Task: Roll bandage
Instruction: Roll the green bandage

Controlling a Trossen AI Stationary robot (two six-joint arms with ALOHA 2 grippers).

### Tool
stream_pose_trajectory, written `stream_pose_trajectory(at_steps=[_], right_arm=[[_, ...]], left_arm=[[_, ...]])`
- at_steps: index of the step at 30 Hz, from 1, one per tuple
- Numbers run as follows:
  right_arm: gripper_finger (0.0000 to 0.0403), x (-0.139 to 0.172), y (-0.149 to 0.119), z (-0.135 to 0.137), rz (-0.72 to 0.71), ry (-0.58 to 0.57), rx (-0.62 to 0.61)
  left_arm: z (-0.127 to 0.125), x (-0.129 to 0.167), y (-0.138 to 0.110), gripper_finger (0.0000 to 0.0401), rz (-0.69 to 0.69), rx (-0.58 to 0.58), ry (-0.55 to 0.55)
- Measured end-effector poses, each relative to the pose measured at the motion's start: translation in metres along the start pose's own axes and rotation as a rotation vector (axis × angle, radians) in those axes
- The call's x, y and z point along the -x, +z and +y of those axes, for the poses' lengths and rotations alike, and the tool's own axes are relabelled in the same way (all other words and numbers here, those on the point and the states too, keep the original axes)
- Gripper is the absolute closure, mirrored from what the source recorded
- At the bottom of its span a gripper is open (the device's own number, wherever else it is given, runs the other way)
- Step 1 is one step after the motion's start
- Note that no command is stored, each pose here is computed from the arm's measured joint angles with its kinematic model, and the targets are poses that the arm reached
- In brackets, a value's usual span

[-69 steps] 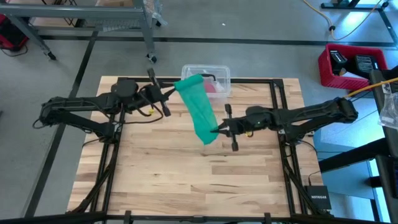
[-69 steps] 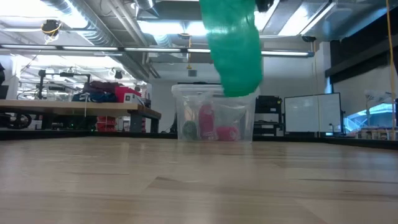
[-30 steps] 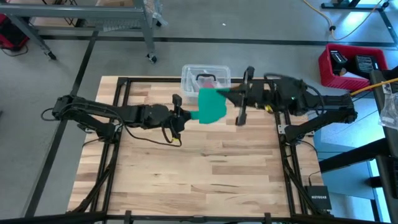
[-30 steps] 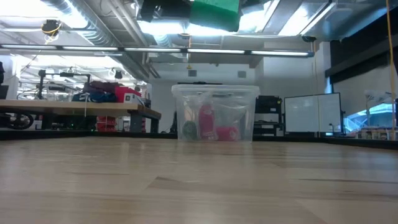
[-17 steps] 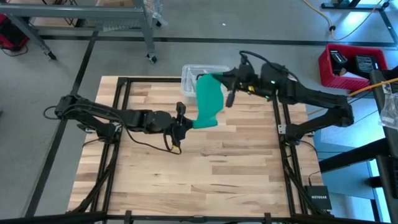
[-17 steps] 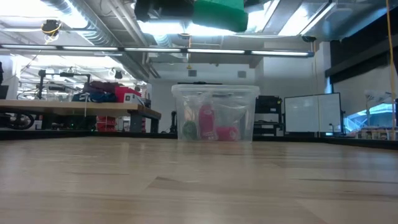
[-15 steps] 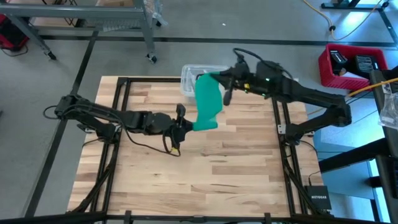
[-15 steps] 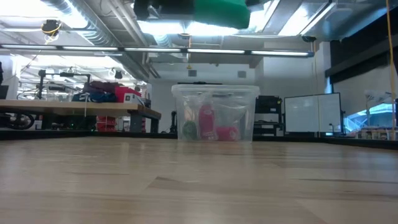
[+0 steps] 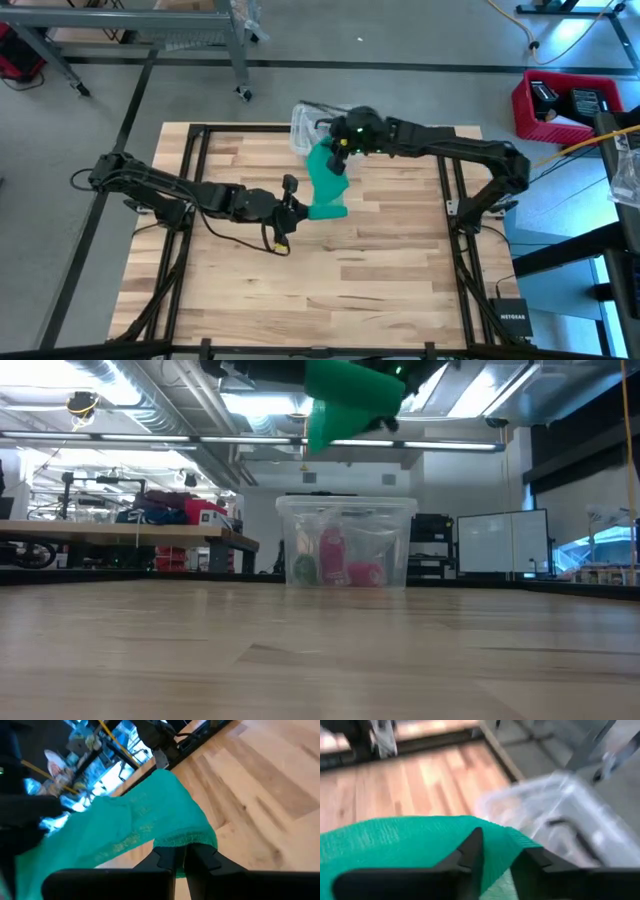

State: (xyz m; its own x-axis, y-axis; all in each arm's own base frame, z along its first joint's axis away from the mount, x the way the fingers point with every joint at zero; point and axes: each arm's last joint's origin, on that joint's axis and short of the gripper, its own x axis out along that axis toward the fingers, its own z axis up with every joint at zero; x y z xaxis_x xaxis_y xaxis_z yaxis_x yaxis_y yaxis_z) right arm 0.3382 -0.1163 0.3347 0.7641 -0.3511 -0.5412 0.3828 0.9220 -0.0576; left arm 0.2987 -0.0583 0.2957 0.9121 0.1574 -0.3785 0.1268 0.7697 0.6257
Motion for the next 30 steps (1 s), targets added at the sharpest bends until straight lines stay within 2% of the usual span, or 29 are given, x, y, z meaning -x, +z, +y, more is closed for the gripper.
stream_pose_trajectory(at_steps=[2, 7, 12, 18, 27, 30], right_arm=[[0.0287, -0.015, -0.009, 0.003, 0.067, 0.022, 0.002], [0.0213, -0.044, -0.029, 0.01, 0.196, 0.175, -0.004], [0.017, -0.049, -0.041, 0.012, 0.291, 0.221, 0.027], [0.0157, -0.046, -0.039, 0.012, 0.273, 0.257, 0.03], [0.0157, -0.059, -0.029, 0.014, 0.147, 0.235, -0.052], [0.0157, -0.059, -0.031, 0.016, 0.164, 0.332, -0.075]], left_arm=[[0.0, 0.0, -0.001, 0.0388, 0.004, 0.074, -0.006], [-0.004, -0.004, -0.008, 0.0388, 0.003, 0.219, -0.037], [-0.023, -0.009, -0.033, 0.0388, 0.029, 0.349, -0.057], [-0.045, -0.012, -0.063, 0.0388, 0.015, 0.551, -0.046], [-0.064, -0.012, -0.092, 0.0388, 0.104, 0.731, -0.057], [-0.067, -0.013, -0.096, 0.0388, 0.126, 0.766, -0.061]])
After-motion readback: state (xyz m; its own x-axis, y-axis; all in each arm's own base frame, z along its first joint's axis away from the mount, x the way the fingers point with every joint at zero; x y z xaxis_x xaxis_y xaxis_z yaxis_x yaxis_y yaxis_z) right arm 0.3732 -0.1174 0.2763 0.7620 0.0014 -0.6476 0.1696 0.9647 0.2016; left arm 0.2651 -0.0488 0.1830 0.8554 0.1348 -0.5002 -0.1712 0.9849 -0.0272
